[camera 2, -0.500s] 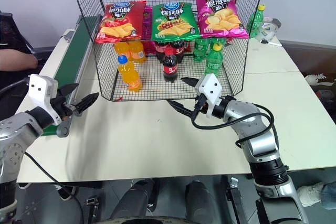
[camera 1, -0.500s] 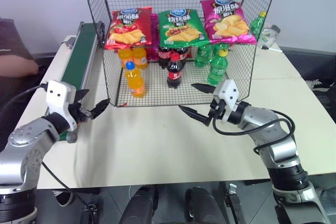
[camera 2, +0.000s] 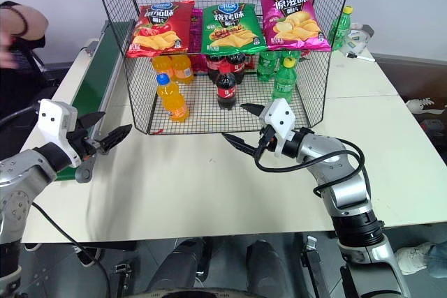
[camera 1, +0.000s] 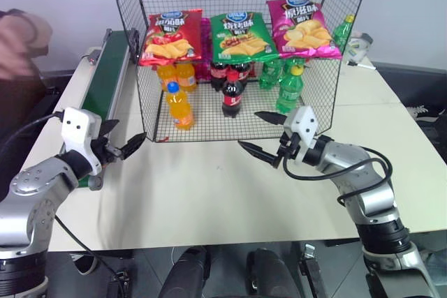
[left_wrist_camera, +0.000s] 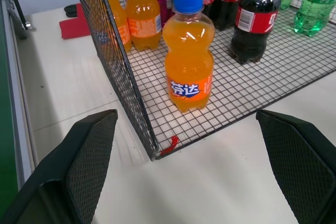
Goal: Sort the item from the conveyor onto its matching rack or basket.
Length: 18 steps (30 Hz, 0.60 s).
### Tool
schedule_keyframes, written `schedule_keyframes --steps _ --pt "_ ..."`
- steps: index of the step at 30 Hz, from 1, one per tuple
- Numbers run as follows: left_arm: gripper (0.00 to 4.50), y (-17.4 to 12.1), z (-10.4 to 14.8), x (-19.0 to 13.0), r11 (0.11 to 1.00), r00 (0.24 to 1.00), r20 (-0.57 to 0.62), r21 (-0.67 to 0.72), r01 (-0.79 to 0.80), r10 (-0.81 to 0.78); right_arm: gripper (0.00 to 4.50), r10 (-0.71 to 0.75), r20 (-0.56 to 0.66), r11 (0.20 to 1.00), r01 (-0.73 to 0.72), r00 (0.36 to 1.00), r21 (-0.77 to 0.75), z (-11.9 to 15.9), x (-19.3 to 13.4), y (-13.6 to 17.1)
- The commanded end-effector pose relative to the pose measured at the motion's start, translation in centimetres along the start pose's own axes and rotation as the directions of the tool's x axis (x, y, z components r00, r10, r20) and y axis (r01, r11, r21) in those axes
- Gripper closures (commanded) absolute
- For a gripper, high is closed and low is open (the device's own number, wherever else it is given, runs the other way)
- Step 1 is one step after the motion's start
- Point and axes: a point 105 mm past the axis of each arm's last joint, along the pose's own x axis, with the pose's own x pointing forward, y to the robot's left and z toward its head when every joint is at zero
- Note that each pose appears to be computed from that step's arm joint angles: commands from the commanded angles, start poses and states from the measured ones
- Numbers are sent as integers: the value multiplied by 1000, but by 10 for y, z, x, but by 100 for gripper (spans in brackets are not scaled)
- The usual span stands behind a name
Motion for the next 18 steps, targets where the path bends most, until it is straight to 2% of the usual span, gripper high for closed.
schedule_keyframes --steps 1,18 --pt "7 0 15 -4 999 999 42 50 -4 2 0 1 37 1000 1 999 -28 12 -2 1" --pt "7 2 16 -3 998 999 54 54 -10 7 0 4 44 999 -2 999 -32 13 2 0"
